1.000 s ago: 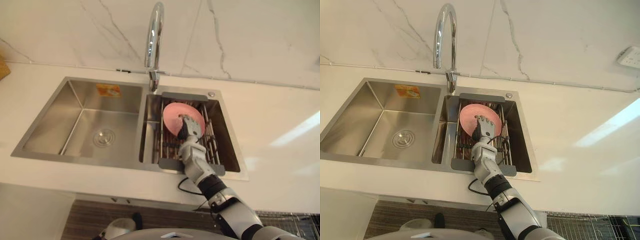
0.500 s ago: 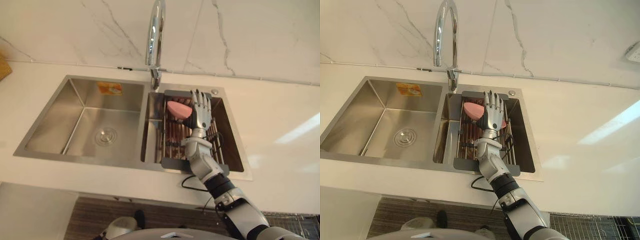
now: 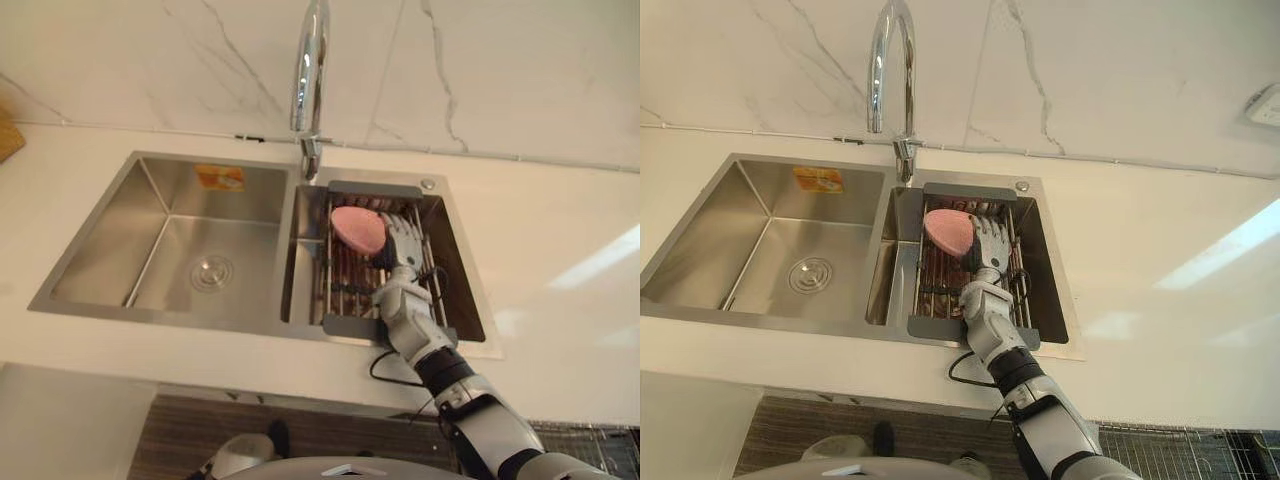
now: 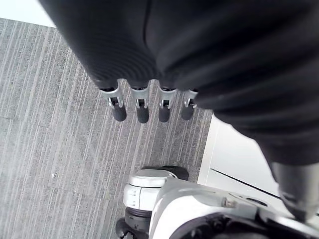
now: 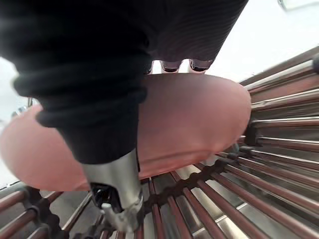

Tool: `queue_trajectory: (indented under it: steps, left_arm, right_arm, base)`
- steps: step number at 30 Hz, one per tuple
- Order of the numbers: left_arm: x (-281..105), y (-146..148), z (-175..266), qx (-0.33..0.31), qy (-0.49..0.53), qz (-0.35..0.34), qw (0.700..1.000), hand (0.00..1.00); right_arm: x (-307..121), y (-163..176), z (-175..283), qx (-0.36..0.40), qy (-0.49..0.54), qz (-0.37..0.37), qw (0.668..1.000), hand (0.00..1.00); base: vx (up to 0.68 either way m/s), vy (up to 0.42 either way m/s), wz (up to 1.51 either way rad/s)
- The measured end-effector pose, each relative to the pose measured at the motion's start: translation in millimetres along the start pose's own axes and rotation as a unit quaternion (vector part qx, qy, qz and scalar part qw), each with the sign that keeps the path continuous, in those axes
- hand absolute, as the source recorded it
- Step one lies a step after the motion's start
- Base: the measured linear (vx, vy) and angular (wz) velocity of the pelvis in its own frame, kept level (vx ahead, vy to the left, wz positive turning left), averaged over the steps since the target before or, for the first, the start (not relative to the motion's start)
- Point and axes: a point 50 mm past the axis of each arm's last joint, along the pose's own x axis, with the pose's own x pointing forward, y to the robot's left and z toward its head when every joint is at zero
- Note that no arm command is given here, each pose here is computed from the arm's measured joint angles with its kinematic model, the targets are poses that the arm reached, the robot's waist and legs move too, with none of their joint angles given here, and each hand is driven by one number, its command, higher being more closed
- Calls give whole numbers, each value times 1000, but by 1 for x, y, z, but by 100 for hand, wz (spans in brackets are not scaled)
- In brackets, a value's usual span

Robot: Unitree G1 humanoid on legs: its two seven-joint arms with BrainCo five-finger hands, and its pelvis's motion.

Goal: Walk over to the sink, pick up the cup, carry it to the dishwasher, place the cup inside the dishwasher, then close the dishwasher door

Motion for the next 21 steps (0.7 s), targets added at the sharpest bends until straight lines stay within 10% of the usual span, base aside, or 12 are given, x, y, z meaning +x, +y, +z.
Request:
queue_trajectory:
  steps: [21]
  left_arm:
    - [0,4,-2,10,6,5,1000,0]
  right_arm:
    - [-1,-2,1,11,-38,-61,997,100]
  base:
    - [0,0,0]
